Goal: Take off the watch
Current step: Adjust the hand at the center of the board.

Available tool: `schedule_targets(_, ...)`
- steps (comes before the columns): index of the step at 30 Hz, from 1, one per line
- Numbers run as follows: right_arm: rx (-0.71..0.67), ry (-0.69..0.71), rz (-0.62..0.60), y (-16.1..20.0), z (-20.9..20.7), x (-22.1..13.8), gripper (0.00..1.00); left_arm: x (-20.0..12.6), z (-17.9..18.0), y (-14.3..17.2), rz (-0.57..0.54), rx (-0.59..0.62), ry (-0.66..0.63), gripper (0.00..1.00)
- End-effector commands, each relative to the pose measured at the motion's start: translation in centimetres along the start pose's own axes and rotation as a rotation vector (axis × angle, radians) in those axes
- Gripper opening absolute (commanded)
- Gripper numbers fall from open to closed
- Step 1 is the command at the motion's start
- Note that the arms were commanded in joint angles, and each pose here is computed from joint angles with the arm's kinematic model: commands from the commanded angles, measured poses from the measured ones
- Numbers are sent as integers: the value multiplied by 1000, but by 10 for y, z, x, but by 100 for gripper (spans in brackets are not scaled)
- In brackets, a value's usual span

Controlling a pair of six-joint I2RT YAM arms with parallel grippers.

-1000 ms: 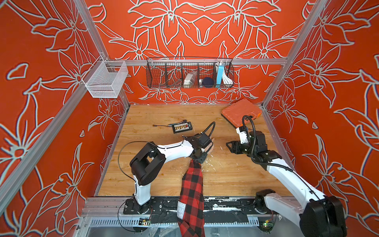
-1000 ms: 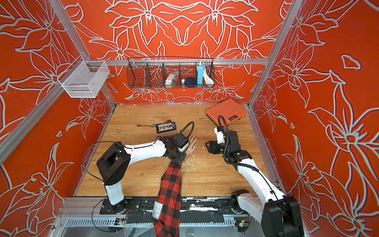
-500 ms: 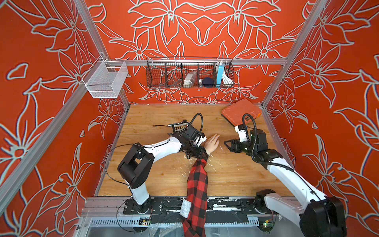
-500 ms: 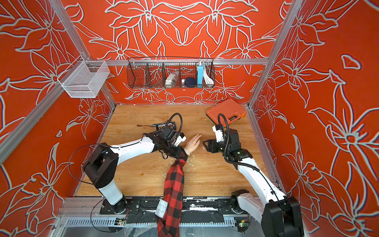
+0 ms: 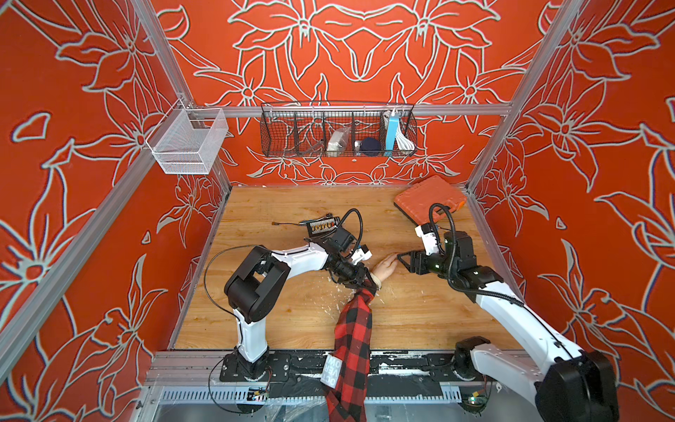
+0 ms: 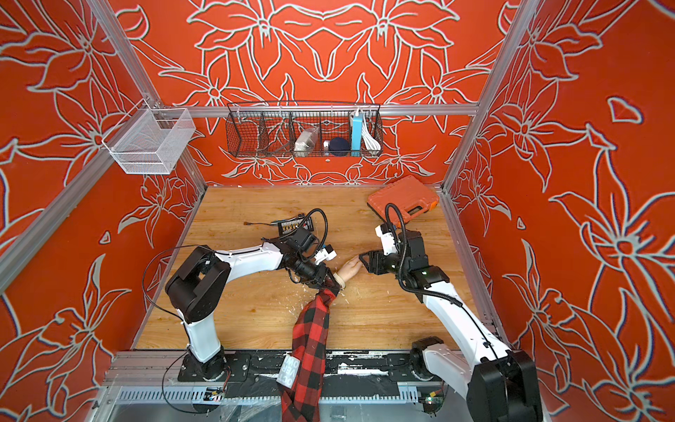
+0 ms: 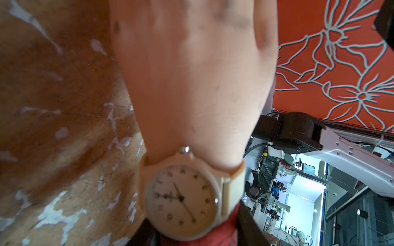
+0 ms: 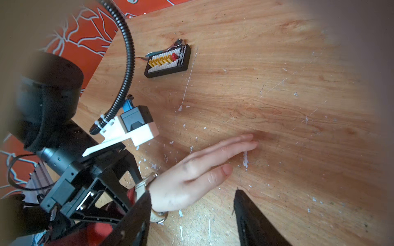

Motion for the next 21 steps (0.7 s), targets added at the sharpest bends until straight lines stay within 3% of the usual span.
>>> schedule_targets(1,-85,89,-16,3,5,-3,66,-20,-12,-11,-31,40,88,35)
schedule_targets(5,43,102,24,1,7,0,66,-34,-10,-15,-118,52,88,32)
schedule_targets(9,238,9,63,-4,18,11,66,-38,-15,-20,-193,94,99,32)
schedule_targets(12,300,-28,103,-8,30,22,69,-39,-16,-21,-234,109,99,31)
schedule_targets(21,531,105,118,-9,31,61,81,-43,-20,-19,-304,137,86,31)
Point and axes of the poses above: each gripper's point midway between its finger pads, its own x axis out along the fingers, its own z axis along the line the jaws close on, y = z × x, the point moved 9 cm from there along -x, back along the fingers, and after that the axes turned 6 degrees about x, right-handed, at the moved point
